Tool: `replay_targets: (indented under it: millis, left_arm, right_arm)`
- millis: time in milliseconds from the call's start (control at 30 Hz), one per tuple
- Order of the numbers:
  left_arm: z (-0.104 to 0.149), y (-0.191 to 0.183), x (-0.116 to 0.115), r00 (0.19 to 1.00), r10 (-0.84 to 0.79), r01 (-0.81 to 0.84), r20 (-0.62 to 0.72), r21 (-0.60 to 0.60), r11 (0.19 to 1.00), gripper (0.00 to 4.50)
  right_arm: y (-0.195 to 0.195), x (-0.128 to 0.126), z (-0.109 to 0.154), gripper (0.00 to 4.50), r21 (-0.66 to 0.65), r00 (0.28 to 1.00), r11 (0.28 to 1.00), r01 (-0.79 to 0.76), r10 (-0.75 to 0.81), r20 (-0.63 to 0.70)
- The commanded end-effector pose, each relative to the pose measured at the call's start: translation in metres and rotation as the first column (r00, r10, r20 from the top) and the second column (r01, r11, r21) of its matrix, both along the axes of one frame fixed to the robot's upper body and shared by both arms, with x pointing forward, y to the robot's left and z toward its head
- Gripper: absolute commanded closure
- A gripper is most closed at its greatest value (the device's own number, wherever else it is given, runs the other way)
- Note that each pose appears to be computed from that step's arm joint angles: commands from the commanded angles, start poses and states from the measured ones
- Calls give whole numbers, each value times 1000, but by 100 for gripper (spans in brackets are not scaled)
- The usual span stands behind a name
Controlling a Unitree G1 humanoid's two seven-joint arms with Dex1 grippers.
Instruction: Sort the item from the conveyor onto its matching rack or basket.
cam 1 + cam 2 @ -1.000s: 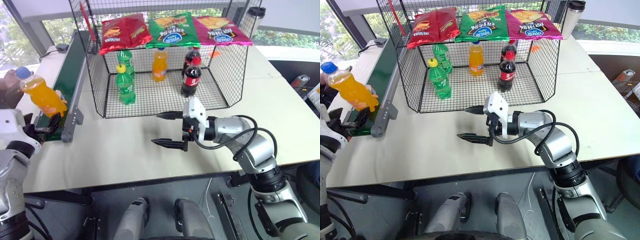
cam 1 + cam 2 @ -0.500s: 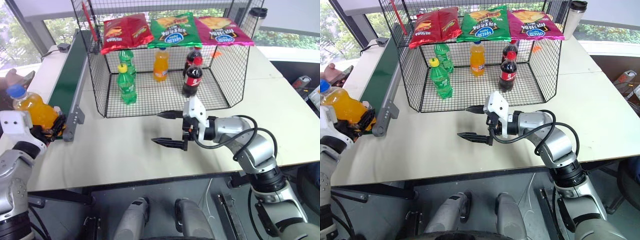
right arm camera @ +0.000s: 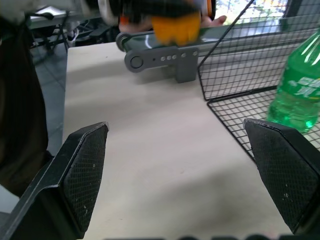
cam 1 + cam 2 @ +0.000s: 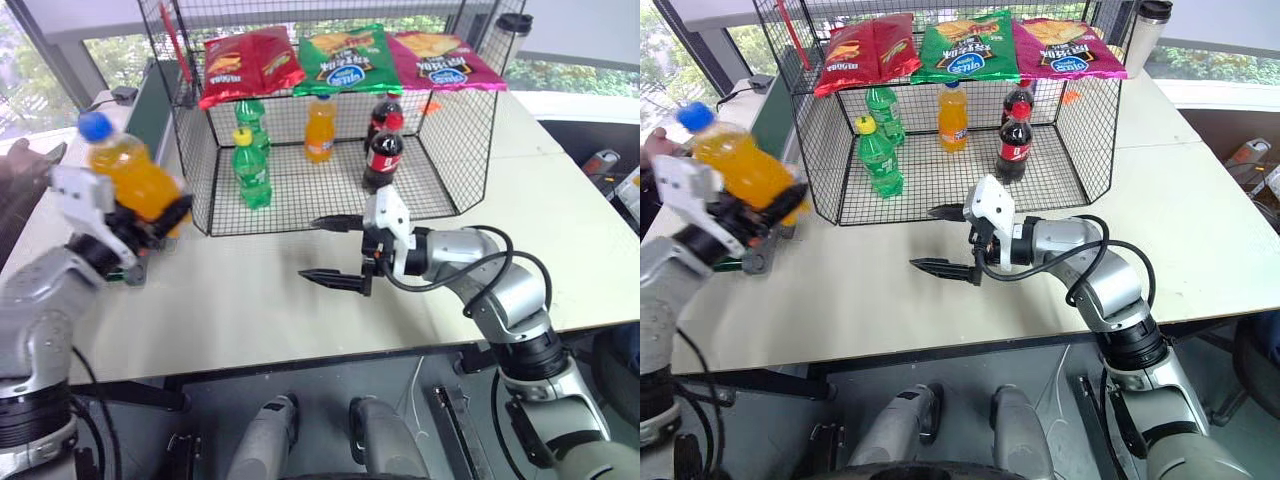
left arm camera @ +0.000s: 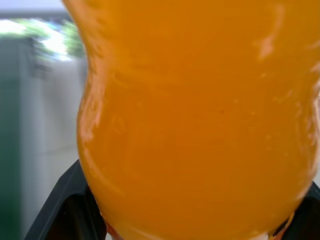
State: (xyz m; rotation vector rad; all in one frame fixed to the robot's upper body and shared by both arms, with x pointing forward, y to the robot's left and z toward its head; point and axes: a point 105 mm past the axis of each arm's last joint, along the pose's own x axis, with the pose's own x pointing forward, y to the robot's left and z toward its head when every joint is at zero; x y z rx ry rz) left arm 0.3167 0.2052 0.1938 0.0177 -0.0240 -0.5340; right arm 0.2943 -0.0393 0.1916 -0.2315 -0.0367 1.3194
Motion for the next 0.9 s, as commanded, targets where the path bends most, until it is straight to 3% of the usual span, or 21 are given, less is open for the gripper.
replay_targets:
  millis: [33,333,900]
  left_arm:
    - [-3,-60,-10,968,-247,244,36,72,967,152]
    - [-23,-113,-9,876,-482,469,36,176,866,152]
    - [-31,-135,-14,825,-564,548,35,190,814,152]
  right_arm:
    - [3,0,16,0,37,999,999,-11,10,47]
    - [0,4,14,0,15,999,1000,14,-14,53]
    - [5,16,23,0,33,994,997,72,-75,81]
